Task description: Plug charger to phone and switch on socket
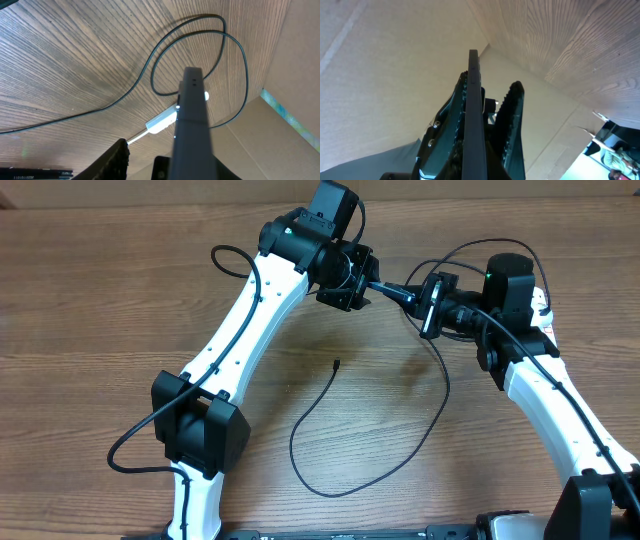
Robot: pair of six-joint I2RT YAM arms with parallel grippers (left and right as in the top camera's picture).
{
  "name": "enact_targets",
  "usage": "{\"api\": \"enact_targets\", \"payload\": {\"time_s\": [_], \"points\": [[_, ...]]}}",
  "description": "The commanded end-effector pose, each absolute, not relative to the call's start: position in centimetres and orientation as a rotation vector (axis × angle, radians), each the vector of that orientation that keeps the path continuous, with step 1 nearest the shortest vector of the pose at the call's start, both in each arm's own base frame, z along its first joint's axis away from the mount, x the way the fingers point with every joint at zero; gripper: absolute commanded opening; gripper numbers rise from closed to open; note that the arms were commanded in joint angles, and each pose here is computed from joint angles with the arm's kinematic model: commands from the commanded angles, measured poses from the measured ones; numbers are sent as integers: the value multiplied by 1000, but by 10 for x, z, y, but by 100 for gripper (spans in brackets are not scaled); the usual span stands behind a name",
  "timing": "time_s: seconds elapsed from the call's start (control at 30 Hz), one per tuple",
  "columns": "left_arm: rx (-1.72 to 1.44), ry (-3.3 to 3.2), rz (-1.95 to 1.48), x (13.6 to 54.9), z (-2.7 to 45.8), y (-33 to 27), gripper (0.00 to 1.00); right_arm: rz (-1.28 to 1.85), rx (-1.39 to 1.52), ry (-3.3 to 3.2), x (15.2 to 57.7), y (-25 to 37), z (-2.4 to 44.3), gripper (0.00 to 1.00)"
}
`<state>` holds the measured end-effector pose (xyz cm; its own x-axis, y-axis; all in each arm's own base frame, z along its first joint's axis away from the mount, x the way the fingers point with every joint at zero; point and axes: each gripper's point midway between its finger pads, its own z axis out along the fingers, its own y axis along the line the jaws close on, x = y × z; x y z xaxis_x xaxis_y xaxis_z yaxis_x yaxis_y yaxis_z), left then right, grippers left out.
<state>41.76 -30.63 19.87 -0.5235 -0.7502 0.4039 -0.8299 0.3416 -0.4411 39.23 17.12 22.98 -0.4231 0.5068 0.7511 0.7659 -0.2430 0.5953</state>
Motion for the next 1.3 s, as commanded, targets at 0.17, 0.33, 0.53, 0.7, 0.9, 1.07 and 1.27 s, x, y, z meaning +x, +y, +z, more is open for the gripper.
{"api": "enact_targets", "payload": {"time_s": [0.17, 0.33, 0.53, 0.7, 0.9, 1.07, 1.27], "points": [[1455, -2511, 954, 417, 212, -304, 30, -1709, -1544, -1651, 390, 176, 248, 4], [1456, -2511, 951, 417, 211, -304, 19, -1707, -1537, -1651, 389, 177, 249, 4], [1449, -2518, 941, 416, 210, -303, 16, -1707, -1536, -1651, 389, 177, 249, 4], [1442, -2524, 943, 416, 210, -303, 4, -1707, -1536, -1651, 389, 177, 249, 4], [1433, -2531, 944, 416, 210, -303, 4, -1707, -1536, -1650, 389, 177, 249, 4], [1411, -2550, 947, 416, 210, -303, 4, -1707, -1536, -1650, 389, 177, 249, 4], [1408, -2552, 948, 416, 210, -303, 4, -1707, -1536, -1650, 389, 177, 249, 7]]}}
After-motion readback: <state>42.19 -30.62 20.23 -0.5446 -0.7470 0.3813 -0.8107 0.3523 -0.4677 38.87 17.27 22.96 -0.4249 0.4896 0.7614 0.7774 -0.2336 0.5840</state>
